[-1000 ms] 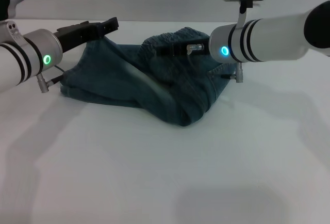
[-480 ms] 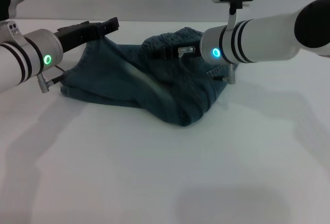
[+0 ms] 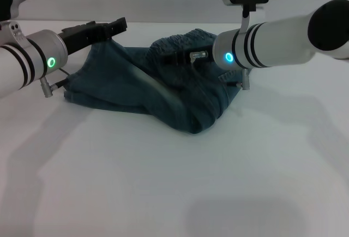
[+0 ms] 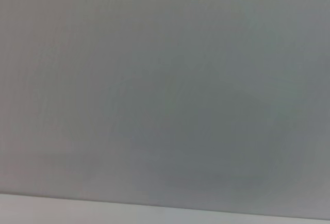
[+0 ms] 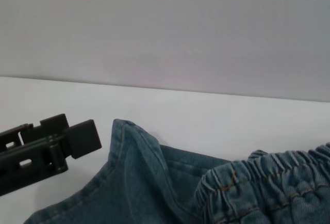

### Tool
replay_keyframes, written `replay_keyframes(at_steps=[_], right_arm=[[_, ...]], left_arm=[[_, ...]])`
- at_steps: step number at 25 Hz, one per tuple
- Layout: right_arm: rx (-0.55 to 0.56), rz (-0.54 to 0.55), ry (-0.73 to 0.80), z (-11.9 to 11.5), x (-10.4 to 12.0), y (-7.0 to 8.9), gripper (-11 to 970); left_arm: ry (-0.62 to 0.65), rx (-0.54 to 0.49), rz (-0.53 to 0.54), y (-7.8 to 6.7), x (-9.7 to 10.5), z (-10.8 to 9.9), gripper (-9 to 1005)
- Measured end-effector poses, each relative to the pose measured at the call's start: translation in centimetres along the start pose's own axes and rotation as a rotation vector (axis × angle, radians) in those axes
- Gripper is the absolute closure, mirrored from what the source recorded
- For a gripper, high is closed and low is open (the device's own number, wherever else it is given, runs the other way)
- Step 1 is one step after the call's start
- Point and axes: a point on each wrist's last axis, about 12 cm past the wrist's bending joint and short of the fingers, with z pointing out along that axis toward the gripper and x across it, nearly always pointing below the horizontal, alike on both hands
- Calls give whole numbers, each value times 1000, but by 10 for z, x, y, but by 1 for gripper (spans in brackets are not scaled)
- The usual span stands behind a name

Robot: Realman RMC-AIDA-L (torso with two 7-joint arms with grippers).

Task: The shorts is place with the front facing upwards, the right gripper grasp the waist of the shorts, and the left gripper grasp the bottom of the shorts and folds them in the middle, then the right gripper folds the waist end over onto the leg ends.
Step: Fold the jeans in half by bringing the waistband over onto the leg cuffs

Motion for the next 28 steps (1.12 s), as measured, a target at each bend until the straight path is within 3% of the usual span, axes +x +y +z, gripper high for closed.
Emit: replay_keyframes(at_steps=[14, 28], right_arm=[[-19, -6, 8, 1, -3, 8, 327], [21, 15, 52, 6, -1, 1, 384]], left_arm=[[1, -1, 0, 0, 0, 0, 169], [1, -4, 1, 1, 0, 0, 169]])
